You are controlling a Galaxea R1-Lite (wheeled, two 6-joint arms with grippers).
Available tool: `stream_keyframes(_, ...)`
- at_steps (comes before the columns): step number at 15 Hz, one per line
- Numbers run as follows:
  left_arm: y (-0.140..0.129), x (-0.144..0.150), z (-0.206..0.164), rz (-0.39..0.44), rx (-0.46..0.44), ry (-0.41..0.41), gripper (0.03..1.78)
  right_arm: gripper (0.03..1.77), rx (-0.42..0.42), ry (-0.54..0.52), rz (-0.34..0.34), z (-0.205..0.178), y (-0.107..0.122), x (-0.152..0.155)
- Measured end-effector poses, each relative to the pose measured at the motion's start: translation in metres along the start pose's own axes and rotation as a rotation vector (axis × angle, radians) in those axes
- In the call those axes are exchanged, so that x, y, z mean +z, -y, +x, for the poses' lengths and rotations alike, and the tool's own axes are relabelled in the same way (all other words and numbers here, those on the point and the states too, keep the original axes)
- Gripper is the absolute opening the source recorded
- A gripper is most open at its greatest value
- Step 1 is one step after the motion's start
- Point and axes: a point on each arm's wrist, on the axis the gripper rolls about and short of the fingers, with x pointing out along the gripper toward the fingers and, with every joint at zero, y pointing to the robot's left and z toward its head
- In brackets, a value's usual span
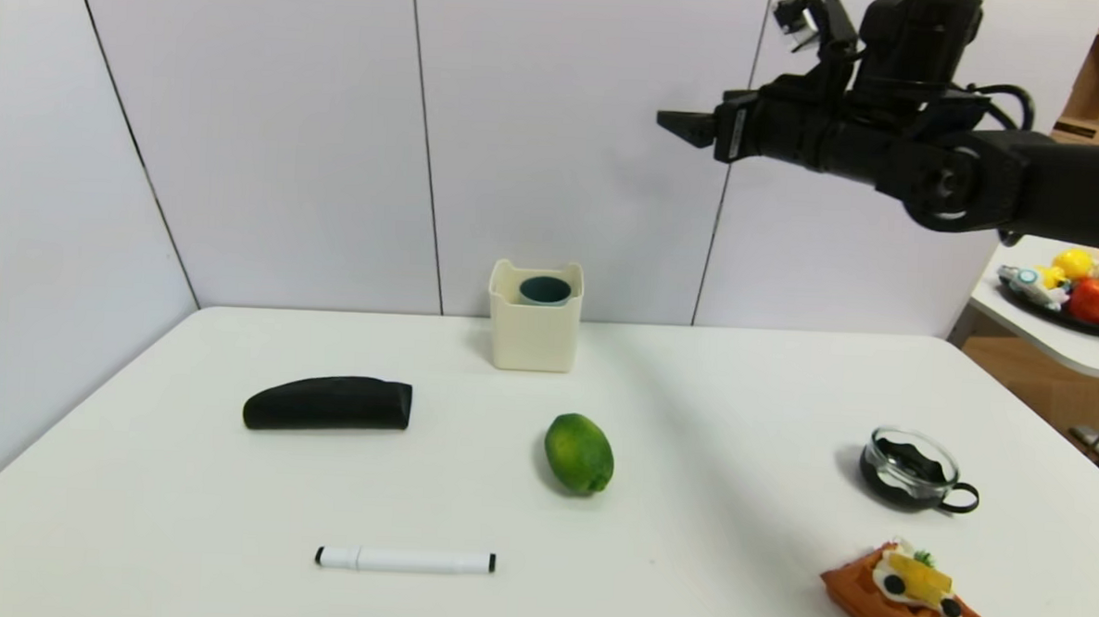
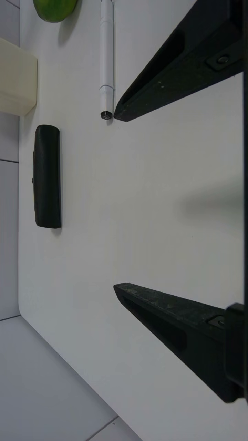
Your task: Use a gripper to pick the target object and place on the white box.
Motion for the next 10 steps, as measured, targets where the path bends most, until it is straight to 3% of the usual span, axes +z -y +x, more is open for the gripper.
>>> stream_keyframes(3, 0.0, 0.0, 0.0, 0.0, 0.0, 0.0, 1.69, 1.69, -0.17, -0.161, 0.0, -0.041, 0.018, 0.002)
stream_keyframes(6, 0.0, 0.0, 0.0, 0.0, 0.0, 0.0, 1.69, 1.69, -0.34, -0.268, 0.003, -0.084, 0.018, 0.0)
stream_keyframes(8, 0.0, 0.0, 0.0, 0.0, 0.0, 0.0, 1.69, 1.69, -0.408, -0.302, 0.001, -0.115, 0.009, 0.0)
stream_keyframes(10, 0.0, 0.0, 0.0, 0.0, 0.0, 0.0, 1.69, 1.69, -0.425, -0.3, 0.002, -0.15, -0.002, 0.003)
